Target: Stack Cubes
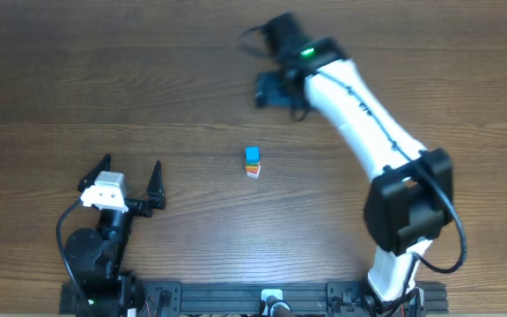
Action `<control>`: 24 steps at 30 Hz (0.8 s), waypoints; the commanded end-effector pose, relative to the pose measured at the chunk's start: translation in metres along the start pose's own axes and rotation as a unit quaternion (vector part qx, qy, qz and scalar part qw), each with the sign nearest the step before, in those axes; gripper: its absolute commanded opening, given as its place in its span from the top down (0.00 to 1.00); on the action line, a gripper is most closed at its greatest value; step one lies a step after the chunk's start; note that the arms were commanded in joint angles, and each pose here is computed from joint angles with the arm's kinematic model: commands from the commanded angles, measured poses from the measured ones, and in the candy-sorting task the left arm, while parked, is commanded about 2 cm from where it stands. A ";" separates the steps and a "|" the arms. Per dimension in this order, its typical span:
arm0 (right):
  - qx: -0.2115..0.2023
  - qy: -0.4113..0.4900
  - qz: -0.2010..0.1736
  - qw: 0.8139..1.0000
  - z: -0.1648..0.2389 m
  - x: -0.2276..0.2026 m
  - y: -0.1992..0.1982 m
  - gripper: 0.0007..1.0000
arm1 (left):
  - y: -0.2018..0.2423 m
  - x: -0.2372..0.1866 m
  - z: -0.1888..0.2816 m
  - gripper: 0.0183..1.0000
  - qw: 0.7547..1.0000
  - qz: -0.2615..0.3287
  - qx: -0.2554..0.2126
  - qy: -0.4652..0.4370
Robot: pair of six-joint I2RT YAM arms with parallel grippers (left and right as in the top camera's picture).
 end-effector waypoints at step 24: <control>-0.123 -0.346 -0.062 0.928 0.121 -0.076 -0.189 0.01 | 0.000 -0.002 0.000 0.00 1.000 -0.007 -0.003 0.001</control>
Point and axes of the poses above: each gripper's point midway between its finger pads, its own z axis back along the fingers, its own y axis along the line the jaws close on, x = y × z, the point moved 5 cm from there along z, back along the fingers, and after that the axes turned 6 degrees about z, right-handed, at the moved point
